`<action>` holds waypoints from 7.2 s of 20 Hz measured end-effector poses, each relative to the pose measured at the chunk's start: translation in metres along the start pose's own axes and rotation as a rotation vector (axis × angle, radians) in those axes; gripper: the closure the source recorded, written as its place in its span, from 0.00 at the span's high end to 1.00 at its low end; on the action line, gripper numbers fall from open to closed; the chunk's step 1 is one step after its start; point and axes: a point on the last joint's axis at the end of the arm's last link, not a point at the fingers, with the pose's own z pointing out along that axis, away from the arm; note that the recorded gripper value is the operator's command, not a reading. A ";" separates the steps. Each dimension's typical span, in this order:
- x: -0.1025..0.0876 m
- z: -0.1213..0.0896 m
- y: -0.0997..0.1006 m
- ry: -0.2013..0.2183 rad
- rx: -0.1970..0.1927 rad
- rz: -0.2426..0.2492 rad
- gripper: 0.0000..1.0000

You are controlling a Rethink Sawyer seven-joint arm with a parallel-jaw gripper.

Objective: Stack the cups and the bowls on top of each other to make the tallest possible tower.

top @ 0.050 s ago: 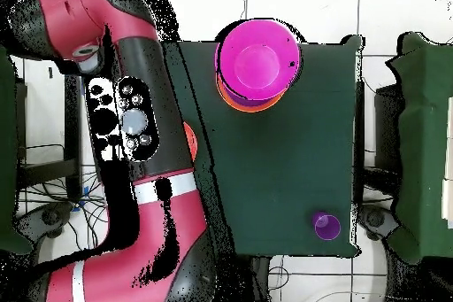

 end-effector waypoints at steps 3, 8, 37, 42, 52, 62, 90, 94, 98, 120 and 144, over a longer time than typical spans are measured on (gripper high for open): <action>0.001 0.005 0.000 -0.021 -0.029 0.002 1.00; 0.007 0.021 0.000 -0.047 -0.073 0.005 1.00; 0.111 0.052 -0.021 -0.118 -0.091 -0.011 1.00; 0.131 0.058 -0.010 -0.121 -0.090 -0.029 1.00; 0.170 0.069 0.034 -0.106 -0.085 -0.087 1.00; 0.217 0.083 0.110 -0.071 -0.068 -0.136 1.00; 0.286 0.136 0.148 -0.089 -0.057 -0.127 1.00; 0.292 0.141 0.151 -0.077 -0.045 -0.126 1.00; 0.297 0.145 0.153 -0.062 -0.039 -0.123 1.00; 0.328 0.190 0.181 -0.093 0.014 -0.090 1.00; 0.352 0.212 0.188 -0.080 0.061 -0.083 1.00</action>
